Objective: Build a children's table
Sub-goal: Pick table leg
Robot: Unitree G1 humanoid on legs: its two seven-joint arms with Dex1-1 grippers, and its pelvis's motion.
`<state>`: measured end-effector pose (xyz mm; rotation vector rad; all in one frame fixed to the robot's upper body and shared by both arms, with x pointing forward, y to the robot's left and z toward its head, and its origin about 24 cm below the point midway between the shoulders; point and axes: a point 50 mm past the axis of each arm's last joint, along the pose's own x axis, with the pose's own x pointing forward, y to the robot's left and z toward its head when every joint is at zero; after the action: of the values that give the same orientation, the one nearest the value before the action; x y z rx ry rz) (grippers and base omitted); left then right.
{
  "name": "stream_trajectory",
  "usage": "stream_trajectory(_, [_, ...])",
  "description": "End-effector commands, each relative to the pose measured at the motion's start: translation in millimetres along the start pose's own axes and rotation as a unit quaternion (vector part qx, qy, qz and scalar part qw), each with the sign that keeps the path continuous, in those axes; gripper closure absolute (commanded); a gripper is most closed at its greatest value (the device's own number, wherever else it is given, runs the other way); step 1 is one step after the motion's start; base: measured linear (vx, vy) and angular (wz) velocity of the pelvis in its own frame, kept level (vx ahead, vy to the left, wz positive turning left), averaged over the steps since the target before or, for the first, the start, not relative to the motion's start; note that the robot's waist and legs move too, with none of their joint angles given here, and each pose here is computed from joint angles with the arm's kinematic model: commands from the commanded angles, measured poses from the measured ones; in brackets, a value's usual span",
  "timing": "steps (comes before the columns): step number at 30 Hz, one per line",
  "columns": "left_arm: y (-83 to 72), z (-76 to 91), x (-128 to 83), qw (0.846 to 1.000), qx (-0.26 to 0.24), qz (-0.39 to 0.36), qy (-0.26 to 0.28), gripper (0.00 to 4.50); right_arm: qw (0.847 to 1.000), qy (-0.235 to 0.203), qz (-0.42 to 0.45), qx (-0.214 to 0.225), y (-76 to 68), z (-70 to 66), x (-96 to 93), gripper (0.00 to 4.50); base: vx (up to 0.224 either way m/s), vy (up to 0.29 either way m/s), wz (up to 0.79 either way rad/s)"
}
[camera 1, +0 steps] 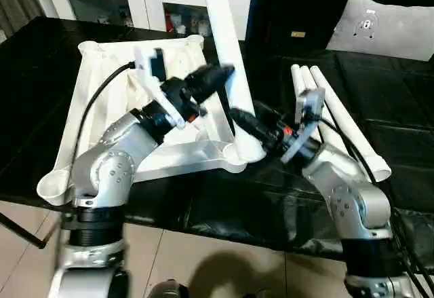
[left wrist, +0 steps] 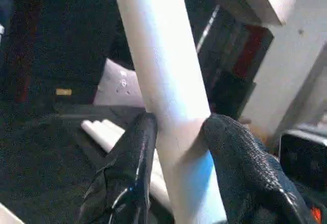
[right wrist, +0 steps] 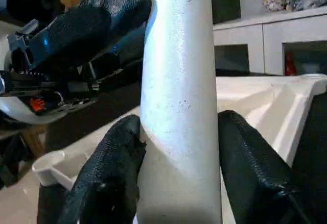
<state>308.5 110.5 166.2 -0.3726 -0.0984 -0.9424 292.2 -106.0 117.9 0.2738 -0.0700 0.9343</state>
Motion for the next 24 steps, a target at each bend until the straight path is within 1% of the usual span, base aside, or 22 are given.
stream_trajectory(1, [-12.7, -6.1, 8, 0.999, -0.011, -0.047, 0.012, 2.42, 0.999, -0.004, 0.033, -0.02, 8.3, 2.9, 6.8, 2.64, 0.0, 0.0, 0.0])
stream_trajectory(2, [-13.3, -5.5, 7, 0.998, -0.016, -0.053, 0.009, 2.42, 0.999, -0.003, 0.033, -0.025, 8.3, 1.6, 6.7, 2.64, 0.0, 0.0, 0.0])
stream_trajectory(3, [-13.4, -5.4, 6, 0.998, -0.016, -0.055, 0.008, 2.28, 0.999, -0.002, 0.033, -0.027, 8.3, 1.2, 6.7, 2.64, 0.0, 0.0, 0.0])
stream_trajectory(7, [-13.2, -7.6, 3, 0.997, -0.018, -0.069, 0.021, 2.28, 0.999, -0.003, 0.031, -0.042, 7.5, -1.5, 6.9, 2.64, 0.0, 0.0, 0.0])
stream_trajectory(8, [-12.9, -8.8, 2, 0.996, -0.024, -0.077, 0.024, 2.28, 0.998, -0.006, 0.032, -0.053, 7.3, -3.1, 7.2, 2.64, 0.0, 0.0, 0.0])
stream_trajectory(10, [-12.8, -9.1, 2, 0.996, -0.029, -0.081, 0.023, 2.28, 0.998, -0.008, 0.032, -0.058, 7.4, -3.9, 7.3, 2.64, 0.0, 0.0, 0.0])
stream_trajectory(12, [-13.9, -9.2, 0, 0.994, -0.047, -0.102, 0.018, 2.22, 0.997, -0.008, 0.034, -0.069, 8.5, -7.4, 8.3, 2.64, 0.0, 0.0, 0.0])
stream_trajectory(13, [-14.3, -9.3, 0, 0.993, -0.051, -0.108, 0.016, 2.07, 0.997, -0.005, 0.036, -0.072, 8.8, -8.9, 8.3, 2.64, 0.0, 0.0, 0.0])
stream_trajectory(14, [-14.3, -9.3, 0, 0.993, -0.051, -0.108, 0.016, 1.82, 0.997, -0.005, 0.036, -0.072, 8.8, -8.9, 8.3, 2.64, 0.0, 0.0, 0.0])
stream_trajectory(16, [-14.0, -10.4, -2, 0.992, -0.041, -0.121, 0.023, 1.79, 0.996, -0.002, 0.038, -0.084, 10.0, -12.2, 8.7, 2.64, 0.0, 0.0, 0.0])
stream_trajectory(17, [-14.0, -11.7, -3, 0.99, -0.025, -0.133, 0.035, 1.73, 0.995, -0.004, 0.038, -0.088, 10.5, -13.3, 9.0, 2.64, 0.0, 0.0, 0.0])
stream_trajectory(18, [-14.0, -11.7, -3, 0.99, -0.025, -0.133, 0.035, 1.46, 0.995, -0.004, 0.038, -0.088, 10.5, -13.3, 9.0, 2.64, 0.0, 0.0, 0.0])
stream_trajectory(19, [-14.0, -12.6, -4, 0.989, -0.014, -0.141, 0.044, 1.46, 0.995, -0.005, 0.038, -0.091, 10.8, -14.0, 9.1, 2.64, 0.0, 0.0, 0.0])
stream_trajectory(21, [-14.4, -12.7, -7, 0.986, -0.006, -0.158, 0.051, 1.26, 0.995, -0.008, 0.037, -0.095, 10.7, -15.1, 8.9, 2.65, 0.0, 0.0, 0.0])
stream_trajectory(22, [-13.0, -12.1, -10, 0.984, -0.005, -0.17, 0.054, 1.26, 0.994, -0.01, 0.036, -0.099, 10.2, -16.6, 8.5, 2.65, 0.0, 0.0, 0.0])
stream_trajectory(23, [-8.7, -12.0, -12, 0.984, -0.004, -0.169, 0.059, 1.01, 0.994, -0.011, 0.035, -0.103, 9.8, -18.0, 8.1, 2.65, 0.0, 0.0, 0.0])
stream_trajectory(24, [-6.3, -12.4, -13, 0.985, -0.003, -0.164, 0.062, 0.93, 0.994, -0.011, 0.036, -0.103, 9.7, -18.3, 7.9, 2.65, 0.0, 0.0, 0.0])
